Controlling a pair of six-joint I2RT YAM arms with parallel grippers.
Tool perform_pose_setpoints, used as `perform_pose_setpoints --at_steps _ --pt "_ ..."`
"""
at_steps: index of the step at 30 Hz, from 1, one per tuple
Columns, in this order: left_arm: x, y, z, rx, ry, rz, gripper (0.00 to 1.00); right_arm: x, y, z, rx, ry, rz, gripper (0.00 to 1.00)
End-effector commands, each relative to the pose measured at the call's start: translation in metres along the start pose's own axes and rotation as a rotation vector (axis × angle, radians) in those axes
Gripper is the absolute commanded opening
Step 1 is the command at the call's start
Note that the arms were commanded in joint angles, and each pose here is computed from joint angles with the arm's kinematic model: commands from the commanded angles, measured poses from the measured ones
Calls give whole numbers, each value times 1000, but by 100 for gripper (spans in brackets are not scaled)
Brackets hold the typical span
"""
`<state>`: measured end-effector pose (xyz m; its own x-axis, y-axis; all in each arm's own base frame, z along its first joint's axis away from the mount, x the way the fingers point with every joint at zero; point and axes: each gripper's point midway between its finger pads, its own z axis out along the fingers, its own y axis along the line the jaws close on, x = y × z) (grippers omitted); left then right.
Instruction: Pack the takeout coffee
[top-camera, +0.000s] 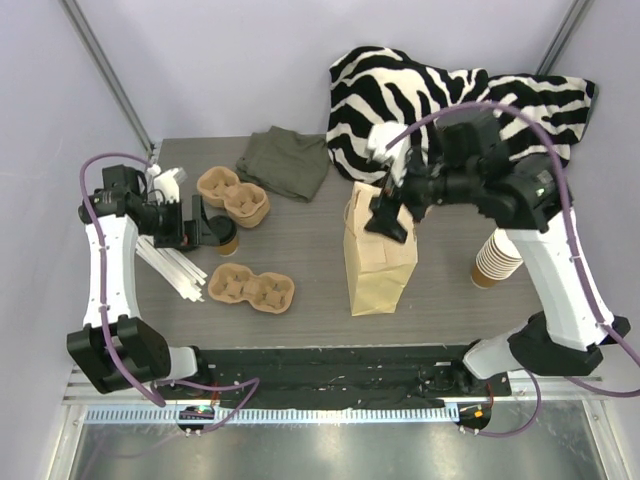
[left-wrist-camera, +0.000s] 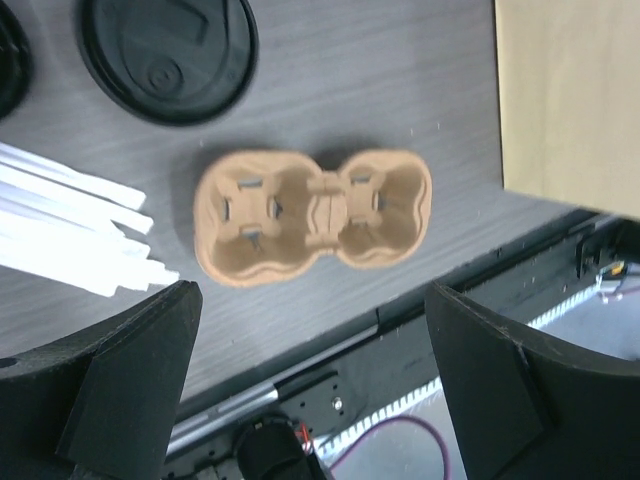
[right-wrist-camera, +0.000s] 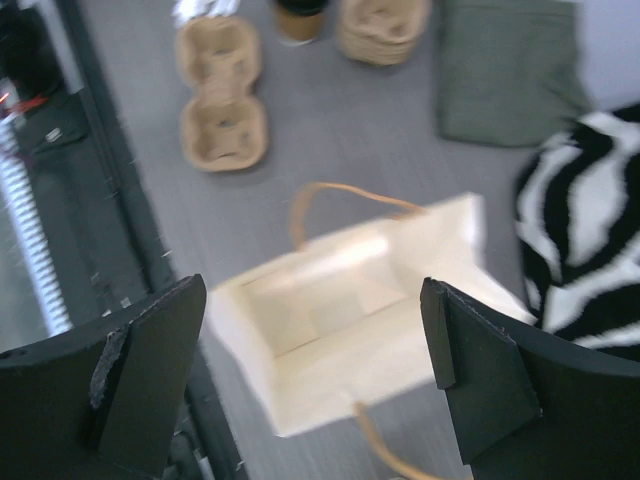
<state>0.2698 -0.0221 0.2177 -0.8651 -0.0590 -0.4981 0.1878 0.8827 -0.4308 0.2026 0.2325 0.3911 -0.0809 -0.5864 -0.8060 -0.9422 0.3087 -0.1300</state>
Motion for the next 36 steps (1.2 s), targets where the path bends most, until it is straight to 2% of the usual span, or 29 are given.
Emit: perform_pose_setpoints --at_steps 1,6,9,15,19,25,33,36 --pt "19 -11 -5 52 31 67 100 -23 -59 -15 132 -81 65 97" --pt "17 -17 -4 105 31 63 100 12 -129 -8 206 3 64 97" --pt "15 -17 -3 108 31 54 100 28 -145 8 167 66 15 96" --pt "25 3 8 52 87 -6 100 56 -154 38 87 145 -40 87" --pt "32 1 13 101 120 -49 100 70 -156 53 37 175 -55 72" --pt "33 7 17 94 129 -68 100 87 -134 62 -86 212 -59 70" --pt "34 13 21 79 121 -63 100 107 -132 71 -106 261 -77 70" --pt "34 16 22 45 95 -54 100 115 -134 78 -110 277 -65 63"
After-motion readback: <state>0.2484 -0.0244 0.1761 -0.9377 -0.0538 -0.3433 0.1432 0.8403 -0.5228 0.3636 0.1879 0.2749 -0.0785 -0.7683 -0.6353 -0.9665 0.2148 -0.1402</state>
